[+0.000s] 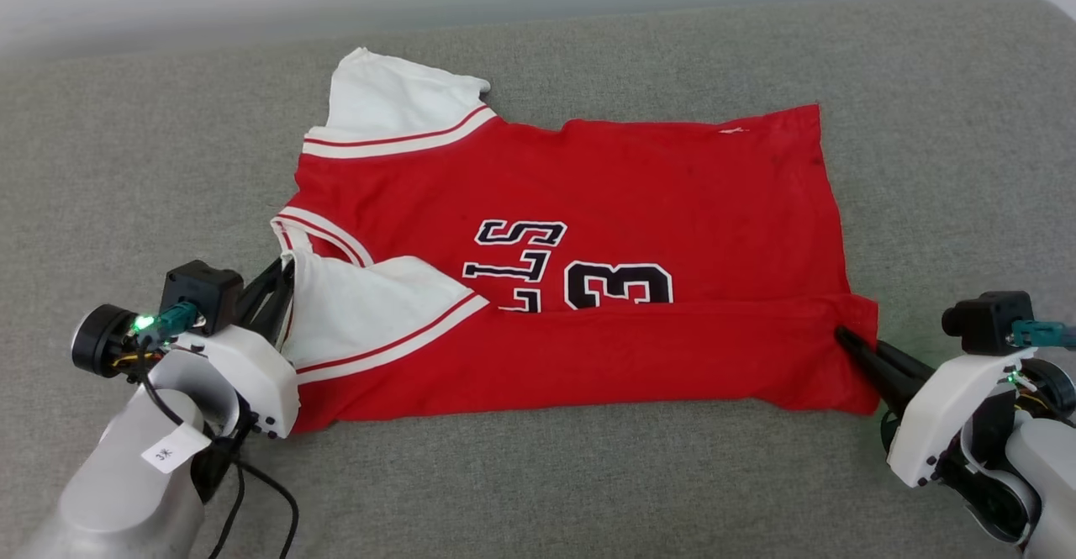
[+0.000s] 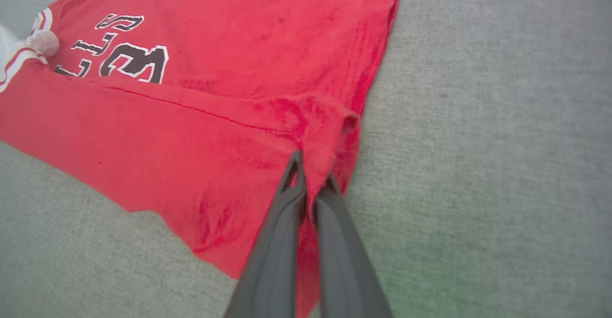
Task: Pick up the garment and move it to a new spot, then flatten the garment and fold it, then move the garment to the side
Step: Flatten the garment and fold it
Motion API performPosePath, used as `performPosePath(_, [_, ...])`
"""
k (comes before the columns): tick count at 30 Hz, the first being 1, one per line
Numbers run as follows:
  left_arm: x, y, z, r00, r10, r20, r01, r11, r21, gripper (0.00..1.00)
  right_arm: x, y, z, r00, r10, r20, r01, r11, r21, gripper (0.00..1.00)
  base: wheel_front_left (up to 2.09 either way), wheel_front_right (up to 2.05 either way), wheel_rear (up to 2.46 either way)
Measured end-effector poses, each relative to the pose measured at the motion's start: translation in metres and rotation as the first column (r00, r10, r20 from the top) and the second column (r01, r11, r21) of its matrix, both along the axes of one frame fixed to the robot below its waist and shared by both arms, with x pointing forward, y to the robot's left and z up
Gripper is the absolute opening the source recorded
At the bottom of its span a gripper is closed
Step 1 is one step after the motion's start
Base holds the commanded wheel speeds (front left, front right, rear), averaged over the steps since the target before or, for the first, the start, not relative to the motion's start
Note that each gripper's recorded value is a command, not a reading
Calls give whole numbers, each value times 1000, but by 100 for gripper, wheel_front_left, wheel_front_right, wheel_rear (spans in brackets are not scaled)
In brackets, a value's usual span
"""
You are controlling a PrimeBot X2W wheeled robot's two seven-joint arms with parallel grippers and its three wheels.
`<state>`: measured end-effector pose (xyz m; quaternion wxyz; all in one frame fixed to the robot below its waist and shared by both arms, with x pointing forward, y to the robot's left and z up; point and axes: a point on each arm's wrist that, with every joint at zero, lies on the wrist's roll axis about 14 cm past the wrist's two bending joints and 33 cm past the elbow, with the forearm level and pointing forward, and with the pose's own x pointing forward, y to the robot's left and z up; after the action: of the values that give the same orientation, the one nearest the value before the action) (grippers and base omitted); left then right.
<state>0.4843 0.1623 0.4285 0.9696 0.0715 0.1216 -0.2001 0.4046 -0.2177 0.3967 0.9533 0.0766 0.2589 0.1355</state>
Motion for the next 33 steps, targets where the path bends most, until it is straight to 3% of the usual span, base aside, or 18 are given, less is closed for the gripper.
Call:
performPosePath(11, [-7, -6, -46, 990, 8, -139, -7, 1000, 6, 0, 5, 6, -17, 999, 14, -43, -14, 1000, -13, 0, 0, 0, 0])
performPosePath(13, [-4, -2, -42, 992, 15, -129, -14, 1000, 7, 0, 6, 5, -13, 1000, 13, -25, -13, 1000, -13, 43, 0, 0, 0])
performPosePath(14, [-4, -1, -39, 992, 18, -124, -18, 1000, 6, 11, 7, 5, -11, 1000, 9, -9, -10, 1000, -13, 97, 0, 0, 0])
performPosePath(15, [-5, 0, -37, 992, 20, -122, -20, 1000, 5, 81, 9, 3, -7, 1000, 4, 11, -4, 1000, -13, 100, 0, 0, 0])
performPosePath(16, [-5, 1, -34, 993, 23, -117, -23, 1000, 3, 100, 11, 2, -2, 1000, 0, 29, 0, 1000, -13, 100, 0, 0, 0])
performPosePath(27, [-7, 16, 31, 1000, 10, -18, -10, 1000, 14, 100, 11, -8, 41, 985, -8, 170, 11, 1000, -15, 100, 0, 0, 0])
performPosePath(30, [-10, 19, 39, 996, 8, -85, -6, 1000, 21, 100, 10, -5, 44, 984, -1, 180, 3, 1000, -12, 100, 0, 0, 0])
performPosePath(33, [-21, 21, 34, 971, 12, -239, -8, 1000, 16, 100, 11, -2, 48, 981, 8, 192, -5, 1000, -14, 100, 0, 0, 0])
